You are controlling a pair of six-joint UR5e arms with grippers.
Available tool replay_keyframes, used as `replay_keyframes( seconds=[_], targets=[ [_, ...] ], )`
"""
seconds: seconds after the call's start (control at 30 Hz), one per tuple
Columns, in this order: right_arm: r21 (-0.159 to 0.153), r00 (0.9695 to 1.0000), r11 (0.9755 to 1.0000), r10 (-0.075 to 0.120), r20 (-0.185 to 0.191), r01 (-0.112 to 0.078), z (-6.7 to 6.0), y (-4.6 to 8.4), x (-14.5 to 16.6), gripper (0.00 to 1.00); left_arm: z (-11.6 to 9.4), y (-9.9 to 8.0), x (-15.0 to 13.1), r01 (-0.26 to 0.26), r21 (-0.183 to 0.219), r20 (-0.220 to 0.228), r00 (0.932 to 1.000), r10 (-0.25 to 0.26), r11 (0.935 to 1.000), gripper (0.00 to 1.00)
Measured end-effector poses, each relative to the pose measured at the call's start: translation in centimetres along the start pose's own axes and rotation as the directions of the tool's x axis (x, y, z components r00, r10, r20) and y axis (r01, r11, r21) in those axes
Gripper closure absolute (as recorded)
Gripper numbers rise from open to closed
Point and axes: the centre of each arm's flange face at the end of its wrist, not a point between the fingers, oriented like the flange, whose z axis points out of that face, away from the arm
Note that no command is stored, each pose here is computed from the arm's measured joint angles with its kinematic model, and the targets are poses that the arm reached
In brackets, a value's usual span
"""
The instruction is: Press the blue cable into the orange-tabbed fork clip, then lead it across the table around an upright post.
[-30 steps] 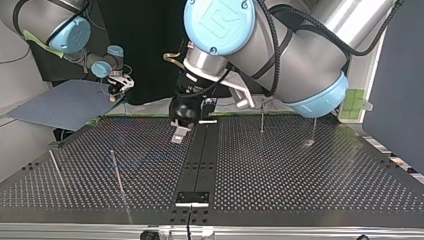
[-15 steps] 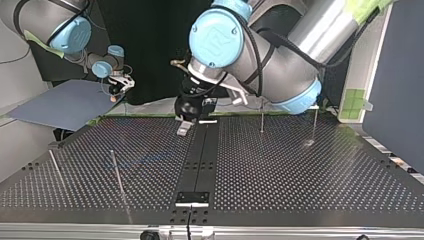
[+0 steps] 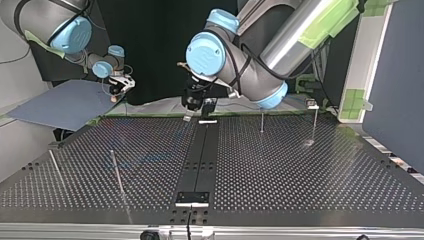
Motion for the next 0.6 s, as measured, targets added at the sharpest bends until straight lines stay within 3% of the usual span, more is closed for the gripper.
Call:
replay_keyframes(
  seconds=[0.27, 0.6],
  targets=[
    [0.002, 1.0, 1.0, -0.003, 0.0, 0.003, 0.0, -0.2, 0.0, 1.0, 1.8, 2.4, 6.0, -0.017, -0.08, -0.043, 0.999, 0.014, 0.9966, 0.0],
    [0.005, 1.0, 1.0, -0.005, -0.002, 0.005, 0.1, -0.3, 0.1, 1.0, 1.0, 3.6, 10.1, -0.05, -0.106, -0.042, 0.9981, 0.045, 0.9931, 0.0]
  ],
)
